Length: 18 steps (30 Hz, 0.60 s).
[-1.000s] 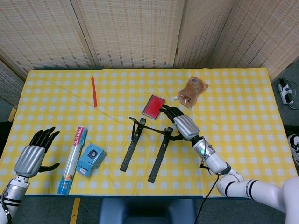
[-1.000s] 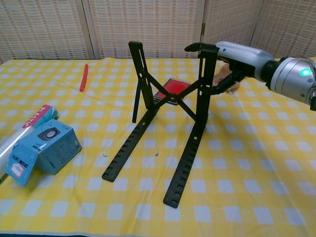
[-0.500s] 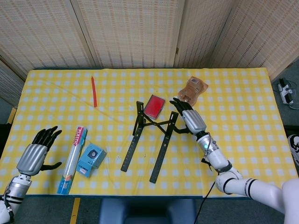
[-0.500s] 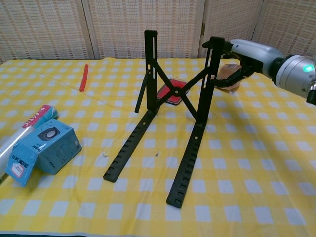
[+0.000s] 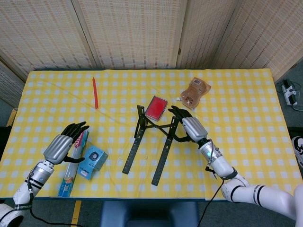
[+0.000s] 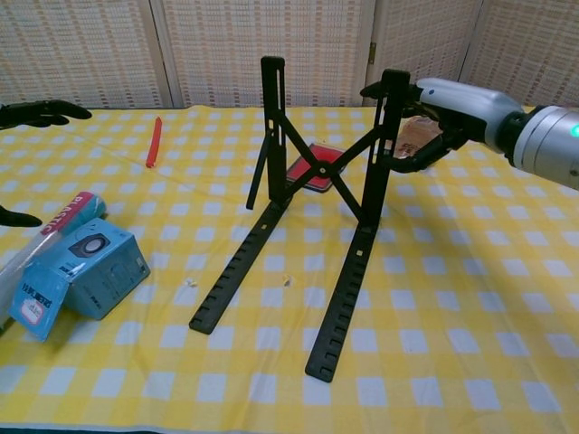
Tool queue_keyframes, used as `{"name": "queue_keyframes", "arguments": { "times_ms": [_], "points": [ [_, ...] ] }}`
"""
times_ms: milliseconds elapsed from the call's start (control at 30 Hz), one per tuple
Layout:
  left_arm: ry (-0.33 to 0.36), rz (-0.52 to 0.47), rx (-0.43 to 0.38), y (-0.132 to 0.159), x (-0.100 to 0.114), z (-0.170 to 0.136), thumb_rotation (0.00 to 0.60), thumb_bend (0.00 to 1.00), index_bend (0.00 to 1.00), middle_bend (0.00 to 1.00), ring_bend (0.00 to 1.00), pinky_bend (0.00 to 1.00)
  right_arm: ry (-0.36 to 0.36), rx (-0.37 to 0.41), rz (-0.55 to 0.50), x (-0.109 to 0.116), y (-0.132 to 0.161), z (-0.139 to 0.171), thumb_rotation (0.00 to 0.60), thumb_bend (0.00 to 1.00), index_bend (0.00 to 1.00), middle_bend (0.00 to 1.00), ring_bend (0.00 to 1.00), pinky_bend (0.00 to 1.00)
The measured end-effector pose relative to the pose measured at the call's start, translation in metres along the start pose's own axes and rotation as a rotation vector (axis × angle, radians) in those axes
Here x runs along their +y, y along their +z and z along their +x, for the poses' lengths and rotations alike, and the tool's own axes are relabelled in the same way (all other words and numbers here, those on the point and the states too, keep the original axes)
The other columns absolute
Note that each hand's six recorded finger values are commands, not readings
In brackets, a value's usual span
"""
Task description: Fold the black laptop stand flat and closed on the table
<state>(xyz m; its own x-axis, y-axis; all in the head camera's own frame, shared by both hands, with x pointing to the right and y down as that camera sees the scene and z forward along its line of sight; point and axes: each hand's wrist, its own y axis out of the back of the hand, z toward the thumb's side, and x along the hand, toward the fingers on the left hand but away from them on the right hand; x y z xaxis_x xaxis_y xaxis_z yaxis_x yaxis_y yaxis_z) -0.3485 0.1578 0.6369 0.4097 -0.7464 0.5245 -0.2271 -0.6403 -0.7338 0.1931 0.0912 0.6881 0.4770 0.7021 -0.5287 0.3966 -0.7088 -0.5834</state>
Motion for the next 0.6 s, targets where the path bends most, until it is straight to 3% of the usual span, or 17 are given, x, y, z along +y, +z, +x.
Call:
{"name": "queue_keyframes", "arguments": {
  "times_ms": [267,600],
  "points": [
    [-0.001,-0.030,-0.007,0.005,-0.006,0.001,0.600,0.09,0.00,0.00,0.00,0.00,0.028,-0.035,0.026,-0.017,-0.011,-0.005,0.600,0.39,0.00,0.00,0.00,0.00],
    [0.042,-0.035,0.027,-0.006,0.000,-0.017,0.600,0.09,0.00,0.00,0.00,0.00,-0.016,-0.075,0.088,-0.017,-0.026,-0.022,0.600,0.39,0.00,0.00,0.00,0.00]
  ]
}}
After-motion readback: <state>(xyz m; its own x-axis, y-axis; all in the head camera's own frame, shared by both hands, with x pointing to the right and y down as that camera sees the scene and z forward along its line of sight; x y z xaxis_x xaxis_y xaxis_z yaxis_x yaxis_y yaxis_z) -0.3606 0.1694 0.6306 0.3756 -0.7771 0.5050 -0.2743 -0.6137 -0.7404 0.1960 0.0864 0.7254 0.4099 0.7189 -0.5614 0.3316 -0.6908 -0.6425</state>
